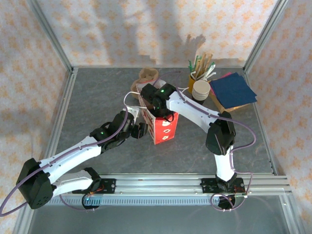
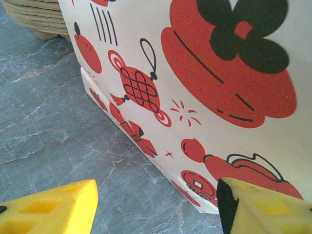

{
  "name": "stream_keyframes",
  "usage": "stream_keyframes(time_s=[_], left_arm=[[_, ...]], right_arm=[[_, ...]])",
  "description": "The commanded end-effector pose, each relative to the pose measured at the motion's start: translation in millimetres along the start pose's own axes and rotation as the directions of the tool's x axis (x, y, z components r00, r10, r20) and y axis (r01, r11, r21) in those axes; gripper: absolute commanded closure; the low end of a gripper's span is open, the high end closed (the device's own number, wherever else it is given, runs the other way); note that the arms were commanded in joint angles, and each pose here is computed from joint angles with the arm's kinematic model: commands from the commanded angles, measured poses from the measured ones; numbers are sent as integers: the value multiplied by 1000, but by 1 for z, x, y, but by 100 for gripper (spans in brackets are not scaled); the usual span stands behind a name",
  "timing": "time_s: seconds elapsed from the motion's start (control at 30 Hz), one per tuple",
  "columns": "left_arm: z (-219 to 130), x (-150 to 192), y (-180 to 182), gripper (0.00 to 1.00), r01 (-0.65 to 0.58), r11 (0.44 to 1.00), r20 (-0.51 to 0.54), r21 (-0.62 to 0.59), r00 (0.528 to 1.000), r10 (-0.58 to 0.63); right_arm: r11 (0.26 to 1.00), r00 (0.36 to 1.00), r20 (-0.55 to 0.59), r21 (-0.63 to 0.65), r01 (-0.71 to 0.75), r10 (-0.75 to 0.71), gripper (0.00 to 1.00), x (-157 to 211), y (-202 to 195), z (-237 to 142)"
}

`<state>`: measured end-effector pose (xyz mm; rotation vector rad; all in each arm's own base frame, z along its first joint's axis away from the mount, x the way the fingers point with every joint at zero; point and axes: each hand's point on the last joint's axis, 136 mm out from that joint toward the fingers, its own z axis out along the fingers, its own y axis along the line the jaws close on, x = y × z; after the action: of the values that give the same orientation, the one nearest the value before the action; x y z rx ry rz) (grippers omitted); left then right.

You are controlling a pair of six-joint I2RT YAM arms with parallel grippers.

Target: Pack the takeout coffee

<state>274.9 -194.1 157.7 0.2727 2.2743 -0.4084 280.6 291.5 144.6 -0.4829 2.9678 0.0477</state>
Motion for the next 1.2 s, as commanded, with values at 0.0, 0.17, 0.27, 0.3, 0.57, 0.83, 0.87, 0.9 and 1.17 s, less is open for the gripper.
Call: stream_keyframes(time_s=[0.0, 0.17, 0.27, 0.3, 0.57, 0.83, 0.87, 0.9, 1.17], left_arm=[[1, -2, 2, 32, -18, 1000, 3, -19, 1000, 18], [1, -2, 2, 32, -17, 1000, 2, -20, 1000, 17], [0, -3, 2, 32, -16, 1000, 6, -18, 1000, 16], [0, -3, 2, 32, -15, 1000, 5, -20, 1000, 15], [0, -4, 1, 32, -15, 1000, 5, -19, 1000, 15], [0, -4, 2, 32, -15, 1000, 5, -23, 1000, 15], [0, -4, 2, 32, -15, 1000, 6, -23, 1000, 15], [0, -4, 2, 32, -15, 1000, 6, -20, 1000, 15], [0, -3, 3, 33, -14, 1000, 4, -26, 1000, 14]], right_arm=[[1000, 1000, -19, 11, 4, -4, 62, 4, -5, 6], [1000, 1000, -18, 8, 7, -7, 62, 4, -5, 7], [1000, 1000, -19, 6, 6, -6, 62, 5, -5, 8], [1000, 1000, -18, 5, 4, -4, 62, 5, -5, 8], [1000, 1000, -26, 0, 7, -7, 62, 7, -5, 13], [1000, 999, -41, -3, 6, -6, 62, 9, -5, 21], [1000, 999, -43, -2, 8, -8, 62, 10, -5, 21], [1000, 999, -46, -1, 8, -8, 62, 10, -6, 22], [1000, 998, -59, -4, 12, -12, 62, 13, -5, 27]])
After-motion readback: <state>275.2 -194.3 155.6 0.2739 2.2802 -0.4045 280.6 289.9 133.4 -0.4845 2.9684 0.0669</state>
